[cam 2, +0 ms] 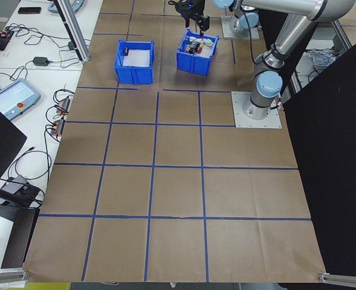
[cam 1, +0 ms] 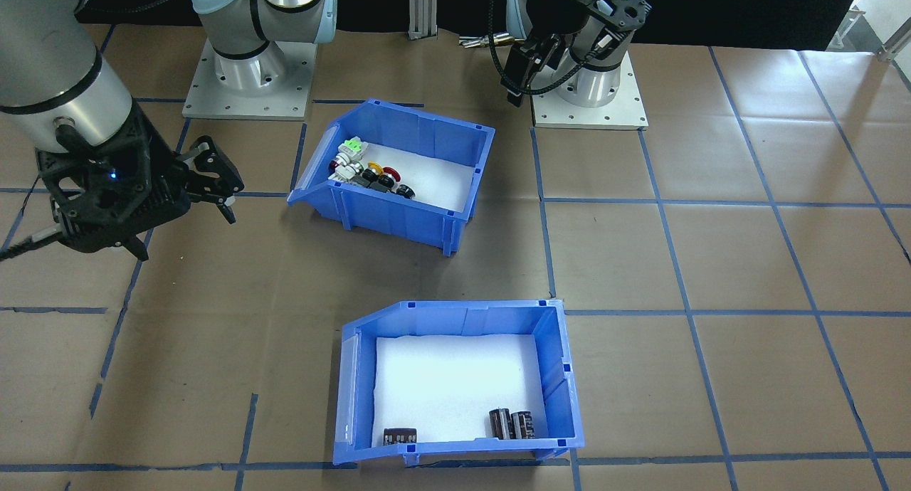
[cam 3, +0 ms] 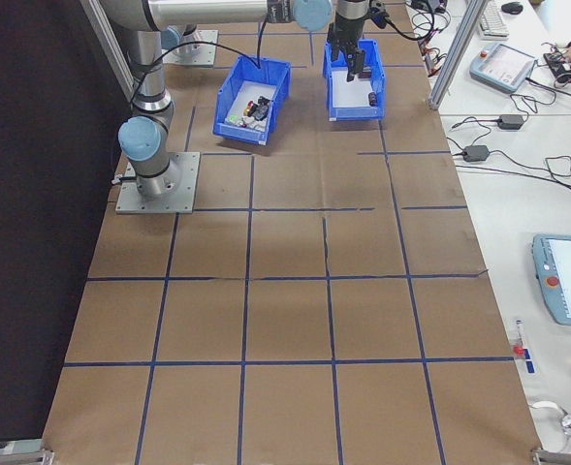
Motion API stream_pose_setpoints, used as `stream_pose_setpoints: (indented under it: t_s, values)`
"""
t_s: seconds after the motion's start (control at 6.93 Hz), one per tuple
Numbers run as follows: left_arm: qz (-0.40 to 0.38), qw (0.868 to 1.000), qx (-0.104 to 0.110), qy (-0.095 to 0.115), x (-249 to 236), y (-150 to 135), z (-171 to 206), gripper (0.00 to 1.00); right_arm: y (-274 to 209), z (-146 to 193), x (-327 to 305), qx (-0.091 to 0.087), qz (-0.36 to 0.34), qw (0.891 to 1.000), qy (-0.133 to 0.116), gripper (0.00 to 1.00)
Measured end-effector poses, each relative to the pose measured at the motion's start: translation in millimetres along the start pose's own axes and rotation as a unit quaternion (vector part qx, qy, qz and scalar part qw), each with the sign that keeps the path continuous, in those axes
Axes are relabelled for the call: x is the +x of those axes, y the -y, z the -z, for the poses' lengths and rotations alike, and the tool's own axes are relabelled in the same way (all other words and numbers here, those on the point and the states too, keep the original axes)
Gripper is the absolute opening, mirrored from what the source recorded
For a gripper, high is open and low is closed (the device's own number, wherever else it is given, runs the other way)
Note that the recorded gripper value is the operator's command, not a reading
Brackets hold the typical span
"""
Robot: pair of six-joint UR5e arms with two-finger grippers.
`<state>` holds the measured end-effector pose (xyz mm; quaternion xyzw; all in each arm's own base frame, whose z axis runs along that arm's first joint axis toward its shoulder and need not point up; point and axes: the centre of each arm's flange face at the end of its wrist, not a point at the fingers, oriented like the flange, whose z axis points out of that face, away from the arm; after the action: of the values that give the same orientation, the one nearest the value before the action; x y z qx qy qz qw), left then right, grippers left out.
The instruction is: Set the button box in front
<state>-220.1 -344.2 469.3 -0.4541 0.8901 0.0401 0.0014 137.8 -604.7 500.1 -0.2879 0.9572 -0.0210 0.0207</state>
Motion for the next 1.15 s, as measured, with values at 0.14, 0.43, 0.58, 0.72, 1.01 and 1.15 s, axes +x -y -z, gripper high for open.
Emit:
stream_pose_setpoints:
  t_s: [0.14, 0.43, 0.58, 0.72, 1.01, 1.15]
  values:
    - [0.044, 0.999, -0.002, 0.011, -8.6, -22.3, -16.5, 1.0, 24.9, -2.3, -9.8, 0.003, 0.082, 0.997, -0.005, 1.0]
    - [0.115, 0.993, 0.001, 0.032, -18.1, -70.0, -44.4, 1.0, 72.8, -16.2, -38.2, 0.006, 0.214, 0.977, -0.01, 1.0]
    - [0.123, 0.992, 0.004, 0.036, -20.6, -87.1, -62.0, 1.0, 96.2, -28.0, -62.5, 0.005, 0.26, 0.966, -0.007, 1.0]
    - [0.13, 0.991, 0.007, 0.025, -24.3, -97.7, -88.8, 1.0, 120.6, -46.8, -101.6, 0.0, 0.302, 0.953, -0.002, 1.0]
    - [0.147, 0.989, 0.005, -0.014, -30.1, -113.3, -133.4, 0.99, 154.1, -96.5, -179.5, -0.016, 0.386, 0.922, 0.013, 1.0]
    - [0.153, 0.988, -0.004, -0.015, -30.8, -119.8, -144.6, 0.99, 166.2, -121.3, -211.1, -0.018, 0.417, 0.909, 0.015, 1.0]
